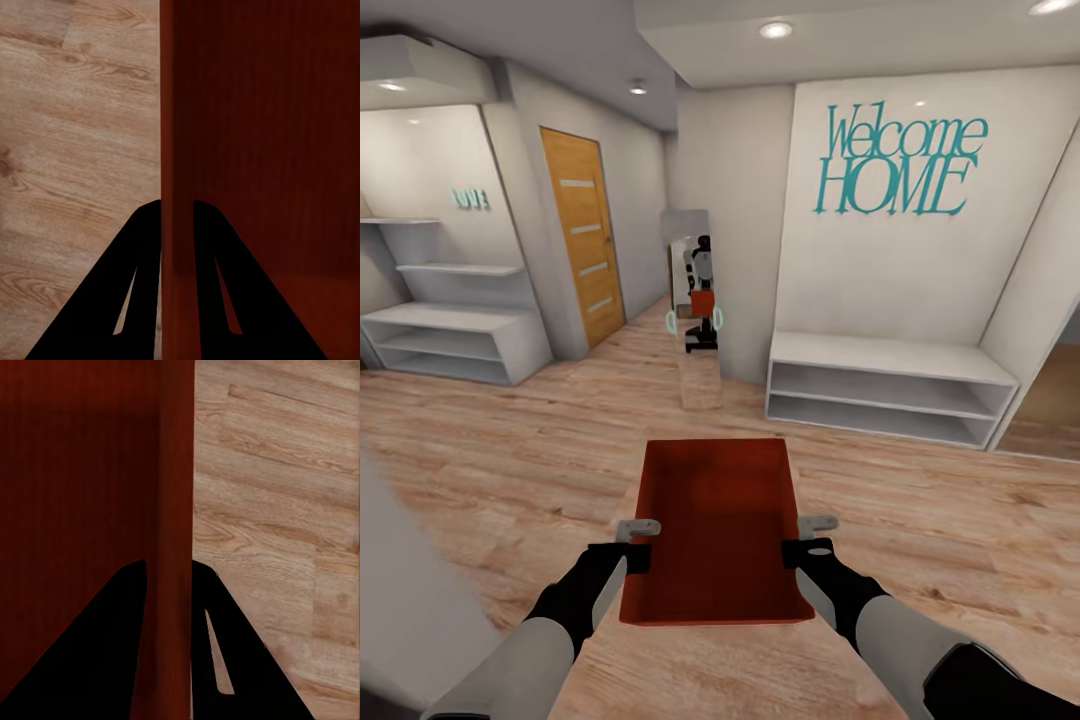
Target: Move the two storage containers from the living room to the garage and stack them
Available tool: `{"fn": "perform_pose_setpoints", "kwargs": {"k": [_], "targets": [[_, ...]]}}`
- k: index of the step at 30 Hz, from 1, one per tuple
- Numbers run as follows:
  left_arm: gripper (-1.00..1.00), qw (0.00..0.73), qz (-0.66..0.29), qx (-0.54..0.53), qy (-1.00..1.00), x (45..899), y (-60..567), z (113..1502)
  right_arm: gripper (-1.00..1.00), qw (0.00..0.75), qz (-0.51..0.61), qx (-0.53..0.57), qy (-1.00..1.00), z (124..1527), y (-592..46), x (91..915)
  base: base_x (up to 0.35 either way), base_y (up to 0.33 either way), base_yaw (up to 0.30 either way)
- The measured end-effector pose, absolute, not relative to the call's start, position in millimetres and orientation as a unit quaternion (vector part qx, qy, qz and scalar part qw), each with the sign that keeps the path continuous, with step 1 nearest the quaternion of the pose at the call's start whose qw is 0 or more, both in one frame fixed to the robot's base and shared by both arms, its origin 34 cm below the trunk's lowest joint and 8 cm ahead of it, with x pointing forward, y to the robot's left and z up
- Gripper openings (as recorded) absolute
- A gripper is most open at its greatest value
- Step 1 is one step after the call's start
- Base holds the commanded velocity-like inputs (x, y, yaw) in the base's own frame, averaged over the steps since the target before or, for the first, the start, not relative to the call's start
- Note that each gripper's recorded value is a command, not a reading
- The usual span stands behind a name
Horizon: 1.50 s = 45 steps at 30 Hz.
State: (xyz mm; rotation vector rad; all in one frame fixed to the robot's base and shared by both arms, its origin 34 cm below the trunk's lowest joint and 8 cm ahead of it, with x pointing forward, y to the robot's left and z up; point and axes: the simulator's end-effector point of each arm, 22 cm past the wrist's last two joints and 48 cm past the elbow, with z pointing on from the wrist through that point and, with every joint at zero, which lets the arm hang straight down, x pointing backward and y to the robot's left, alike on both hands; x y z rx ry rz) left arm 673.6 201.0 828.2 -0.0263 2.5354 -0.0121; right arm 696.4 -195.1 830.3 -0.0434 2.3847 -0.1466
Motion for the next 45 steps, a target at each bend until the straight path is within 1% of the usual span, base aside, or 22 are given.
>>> {"fn": "perform_pose_setpoints", "kwargs": {"k": [17, 34, 45], "targets": [[-1.00, 0.299, -0.005, -0.010, 0.954, 673.6, 200.9, 828.3, -1.00, 0.367, -0.057, -0.017, 0.928, 830.3, -195.3, 696.5, 0.322, 0.000, 0.005], [-1.00, 0.298, -0.005, -0.010, 0.954, 673.5, 200.9, 828.2, -1.00, 0.367, -0.057, -0.017, 0.928, 830.2, -195.3, 696.4, 0.322, 0.000, 0.248], [-1.00, 0.299, -0.005, -0.009, 0.954, 673.6, 200.4, 828.3, -1.00, 0.367, -0.057, -0.017, 0.928, 830.1, -195.9, 696.4, 0.322, 0.000, 0.030]]}}
